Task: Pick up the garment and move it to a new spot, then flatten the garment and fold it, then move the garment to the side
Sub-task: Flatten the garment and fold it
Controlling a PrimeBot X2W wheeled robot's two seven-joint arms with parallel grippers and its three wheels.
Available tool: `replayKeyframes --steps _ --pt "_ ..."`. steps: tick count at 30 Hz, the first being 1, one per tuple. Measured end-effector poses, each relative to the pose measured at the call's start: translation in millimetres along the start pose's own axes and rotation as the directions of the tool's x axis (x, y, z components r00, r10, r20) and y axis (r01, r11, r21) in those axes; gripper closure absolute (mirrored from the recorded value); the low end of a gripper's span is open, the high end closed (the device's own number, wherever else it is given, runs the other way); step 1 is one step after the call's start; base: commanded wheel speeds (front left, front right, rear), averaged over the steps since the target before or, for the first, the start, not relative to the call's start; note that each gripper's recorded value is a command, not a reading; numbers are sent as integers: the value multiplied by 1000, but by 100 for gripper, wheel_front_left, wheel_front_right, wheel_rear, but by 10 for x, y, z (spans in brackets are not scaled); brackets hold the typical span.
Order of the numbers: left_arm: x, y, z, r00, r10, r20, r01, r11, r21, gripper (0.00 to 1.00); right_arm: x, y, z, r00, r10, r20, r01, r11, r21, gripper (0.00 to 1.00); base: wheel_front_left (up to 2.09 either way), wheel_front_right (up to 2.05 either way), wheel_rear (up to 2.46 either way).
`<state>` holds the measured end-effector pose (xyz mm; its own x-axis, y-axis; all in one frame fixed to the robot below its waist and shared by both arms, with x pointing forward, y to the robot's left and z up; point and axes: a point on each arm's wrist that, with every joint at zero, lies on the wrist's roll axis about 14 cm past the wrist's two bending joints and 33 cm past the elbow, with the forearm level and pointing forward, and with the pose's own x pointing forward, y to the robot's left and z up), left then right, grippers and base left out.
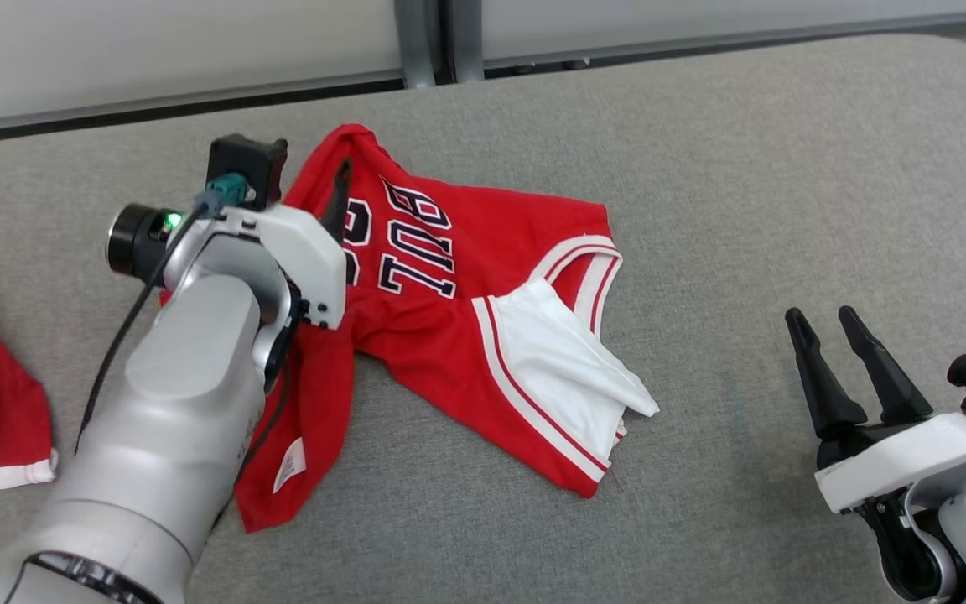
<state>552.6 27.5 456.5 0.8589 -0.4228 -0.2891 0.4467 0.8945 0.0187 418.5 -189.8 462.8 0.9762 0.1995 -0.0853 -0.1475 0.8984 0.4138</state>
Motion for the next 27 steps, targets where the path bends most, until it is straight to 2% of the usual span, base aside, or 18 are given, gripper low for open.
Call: replayKeyframes --steps 5,12,15,19,27 --pt "-453 5 -17 996 43 74 -38 997 -67 0 -121 142 41 1000 23 20 -23 1000 17 0 0 0 0" --pt "-1082 95 -475 989 143 49 -132 974 -183 0 -247 302 -57 999 44 14 -45 997 60 0 0 0 0" --pt "-1356 82 -774 983 185 -11 -183 953 -242 0 -269 364 -102 999 54 9 -54 996 77 0 0 0 0" --pt "-1620 -57 -1054 978 185 -98 -206 930 -304 0 -283 371 -134 999 53 3 -53 995 84 0 0 0 0" --pt "-1932 -172 -1067 970 146 -194 -204 922 -329 0 -270 336 -103 999 48 7 -49 996 76 0 0 0 0"
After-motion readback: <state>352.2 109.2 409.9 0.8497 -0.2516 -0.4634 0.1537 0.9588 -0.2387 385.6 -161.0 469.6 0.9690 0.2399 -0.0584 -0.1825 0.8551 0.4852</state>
